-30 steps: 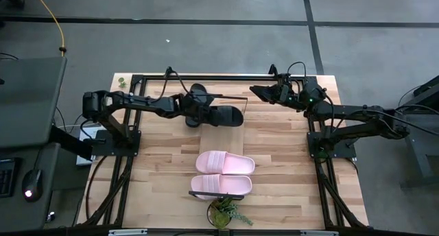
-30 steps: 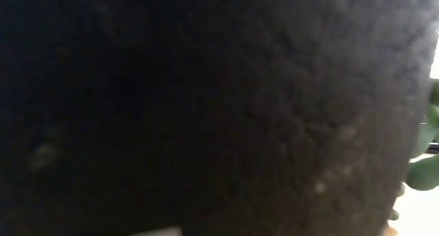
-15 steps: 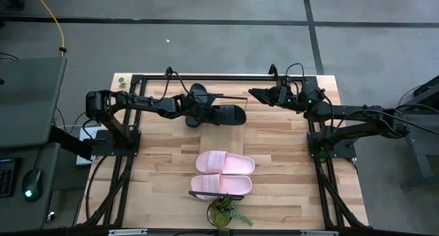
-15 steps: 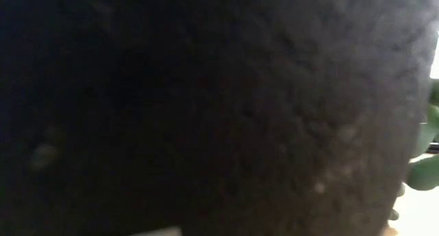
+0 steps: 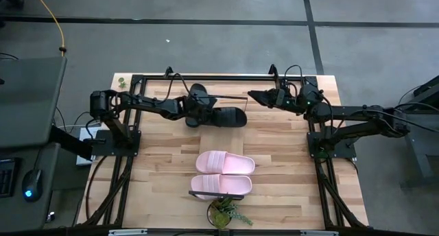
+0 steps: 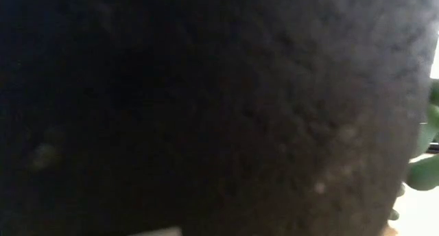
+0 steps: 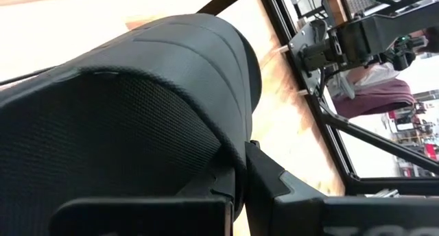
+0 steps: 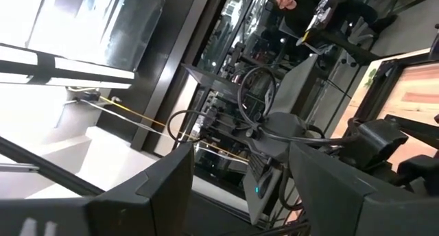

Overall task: Pick and place slides into the shelf
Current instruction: Put the left black slides on the shelf, then put the black slides on the shelf

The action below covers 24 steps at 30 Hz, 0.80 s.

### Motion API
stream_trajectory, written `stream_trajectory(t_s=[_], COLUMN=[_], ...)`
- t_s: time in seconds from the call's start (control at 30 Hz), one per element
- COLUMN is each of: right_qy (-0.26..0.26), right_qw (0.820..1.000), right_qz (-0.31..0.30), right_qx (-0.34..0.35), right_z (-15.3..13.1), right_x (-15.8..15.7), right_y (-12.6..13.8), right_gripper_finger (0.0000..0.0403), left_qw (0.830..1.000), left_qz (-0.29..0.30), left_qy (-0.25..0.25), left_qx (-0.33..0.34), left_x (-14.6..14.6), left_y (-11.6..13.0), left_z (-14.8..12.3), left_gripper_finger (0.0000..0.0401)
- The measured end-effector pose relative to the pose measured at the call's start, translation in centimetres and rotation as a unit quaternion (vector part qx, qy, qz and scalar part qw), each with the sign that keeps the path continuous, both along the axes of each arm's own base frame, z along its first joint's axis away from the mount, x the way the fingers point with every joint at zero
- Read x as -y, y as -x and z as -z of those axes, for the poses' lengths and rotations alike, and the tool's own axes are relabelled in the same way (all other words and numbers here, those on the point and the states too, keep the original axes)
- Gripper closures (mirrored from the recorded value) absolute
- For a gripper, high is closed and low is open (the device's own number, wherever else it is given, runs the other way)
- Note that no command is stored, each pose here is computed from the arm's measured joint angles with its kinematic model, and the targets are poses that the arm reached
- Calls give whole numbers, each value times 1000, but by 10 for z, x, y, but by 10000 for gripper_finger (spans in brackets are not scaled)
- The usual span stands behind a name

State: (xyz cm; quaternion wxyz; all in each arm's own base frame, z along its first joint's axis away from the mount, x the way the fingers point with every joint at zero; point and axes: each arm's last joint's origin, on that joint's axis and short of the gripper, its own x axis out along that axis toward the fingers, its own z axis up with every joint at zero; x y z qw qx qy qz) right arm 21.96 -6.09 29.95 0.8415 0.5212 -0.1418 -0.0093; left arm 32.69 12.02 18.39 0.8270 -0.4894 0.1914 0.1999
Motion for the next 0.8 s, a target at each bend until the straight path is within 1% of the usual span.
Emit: stream_trajectory(t_s=[0.17, 0.27, 0.6, 0.8], right_qy=[1, 0, 1, 2], right_qw=[1000, 1000, 1000, 1000], right_qz=[0, 0, 1, 1], right_qx=[-3, -5, -12, -12], right_z=[1, 1, 2, 2], right_x=[0, 0, 0, 0], right_y=[0, 0, 0, 0], right_gripper_finger=[171, 171, 171, 171], left_qw=[1000, 1000, 1000, 1000], left_qz=[-1, -2, -3, -11], left_qy=[-2, -3, -3, -8], left_qx=[-1, -1, -2, -4], left_x=[0, 0, 0, -1], left_y=[0, 0, 0, 0], left_z=[0, 0, 0, 0], left_gripper_finger=[400, 388, 302, 259])
